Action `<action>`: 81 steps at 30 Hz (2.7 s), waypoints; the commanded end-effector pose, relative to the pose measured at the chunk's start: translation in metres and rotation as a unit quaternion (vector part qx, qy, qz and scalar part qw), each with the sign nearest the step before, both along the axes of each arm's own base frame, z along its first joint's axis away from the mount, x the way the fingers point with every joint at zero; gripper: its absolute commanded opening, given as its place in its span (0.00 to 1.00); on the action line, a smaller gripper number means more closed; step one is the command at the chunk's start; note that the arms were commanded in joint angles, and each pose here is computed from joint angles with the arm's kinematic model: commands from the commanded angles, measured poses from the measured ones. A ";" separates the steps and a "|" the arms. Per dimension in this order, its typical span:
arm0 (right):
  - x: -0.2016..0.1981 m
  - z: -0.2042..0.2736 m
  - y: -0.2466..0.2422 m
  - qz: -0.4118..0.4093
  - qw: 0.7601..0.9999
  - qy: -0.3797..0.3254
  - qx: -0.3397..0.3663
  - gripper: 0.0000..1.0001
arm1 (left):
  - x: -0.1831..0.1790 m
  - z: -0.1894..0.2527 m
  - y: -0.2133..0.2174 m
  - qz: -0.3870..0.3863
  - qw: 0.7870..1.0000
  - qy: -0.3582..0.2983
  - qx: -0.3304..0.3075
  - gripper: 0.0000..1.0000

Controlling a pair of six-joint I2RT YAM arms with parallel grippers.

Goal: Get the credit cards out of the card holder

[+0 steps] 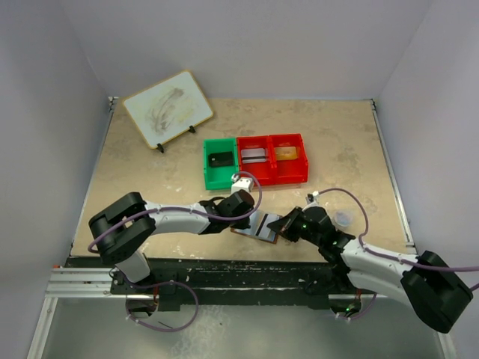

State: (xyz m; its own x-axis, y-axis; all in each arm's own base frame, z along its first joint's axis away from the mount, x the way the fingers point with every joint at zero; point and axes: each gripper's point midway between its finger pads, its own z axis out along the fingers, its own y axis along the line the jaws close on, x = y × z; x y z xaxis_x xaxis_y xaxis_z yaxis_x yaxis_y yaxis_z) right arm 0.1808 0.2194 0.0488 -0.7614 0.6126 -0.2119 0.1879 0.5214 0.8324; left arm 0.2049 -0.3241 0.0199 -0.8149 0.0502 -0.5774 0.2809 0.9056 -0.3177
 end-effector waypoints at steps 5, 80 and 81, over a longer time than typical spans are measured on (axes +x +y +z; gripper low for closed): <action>0.005 0.003 0.013 0.042 0.999 -0.027 -0.015 0.00 | -0.018 -0.002 0.022 -0.020 0.998 0.020 0.051 0.06; 0.279 0.084 0.045 0.368 0.511 -0.499 -0.596 0.00 | 0.072 0.163 0.223 0.214 0.921 -0.236 0.225 0.80; 0.281 0.083 0.046 0.367 0.506 -0.501 -0.599 0.00 | 0.072 0.163 0.222 0.212 0.921 -0.236 0.225 0.80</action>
